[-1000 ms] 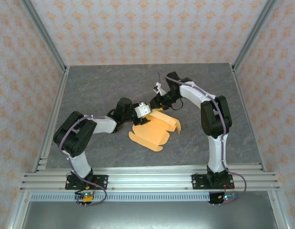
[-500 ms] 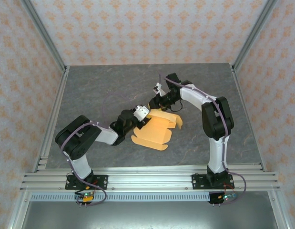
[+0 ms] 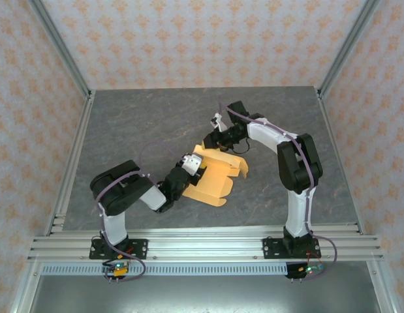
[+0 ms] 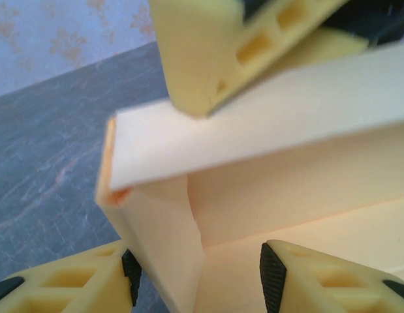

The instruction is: Fold the paper box

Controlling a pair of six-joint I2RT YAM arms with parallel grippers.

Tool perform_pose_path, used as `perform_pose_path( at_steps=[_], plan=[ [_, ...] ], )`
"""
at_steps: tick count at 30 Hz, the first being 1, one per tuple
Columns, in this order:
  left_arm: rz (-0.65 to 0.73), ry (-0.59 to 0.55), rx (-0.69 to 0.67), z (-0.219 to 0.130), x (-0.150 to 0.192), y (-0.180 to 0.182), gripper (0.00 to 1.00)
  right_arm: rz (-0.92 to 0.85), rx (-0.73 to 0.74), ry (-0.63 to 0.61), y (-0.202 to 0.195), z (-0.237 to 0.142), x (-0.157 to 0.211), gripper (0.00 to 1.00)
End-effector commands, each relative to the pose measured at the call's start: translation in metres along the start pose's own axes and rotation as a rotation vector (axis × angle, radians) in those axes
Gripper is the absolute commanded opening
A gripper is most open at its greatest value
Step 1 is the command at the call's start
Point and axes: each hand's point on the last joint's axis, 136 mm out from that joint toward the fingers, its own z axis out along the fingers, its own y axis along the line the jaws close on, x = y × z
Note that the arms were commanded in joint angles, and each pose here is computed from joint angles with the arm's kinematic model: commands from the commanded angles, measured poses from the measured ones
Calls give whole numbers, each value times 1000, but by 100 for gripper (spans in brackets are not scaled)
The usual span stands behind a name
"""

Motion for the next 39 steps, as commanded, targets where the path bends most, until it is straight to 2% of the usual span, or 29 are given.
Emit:
perform_pose_path(
  at_steps=[1,7,13,17,20,23,30,34,36,39],
  plan=[
    [-28,-104,-34,4,-28,1,51,46,156,28,-39,15,16,37],
    [-95,-101,-73,4,-28,16,47,40,156,35,-38,17,18,37],
    [-156,-80,-79,13,-26,27,30,37,154,41,-36,19,20,37],
    [-176,-90,-65,16,-28,24,24,35,154,47,-33,24,22,36],
    [-176,-93,-62,16,-28,23,7,47,156,49,-32,31,26,36],
    [-172,-86,-61,17,-28,23,1,54,154,48,-29,35,30,36],
    [-174,-76,-134,15,-24,32,0,62,168,30,-24,42,35,36],
    [-158,-55,-185,12,-18,36,0,80,175,-27,-18,44,30,37],
    [-159,-57,-159,12,-18,31,0,77,166,-54,-14,42,26,38],
    [-172,-54,-69,13,-17,21,0,43,175,-64,-7,34,23,44]
  ],
)
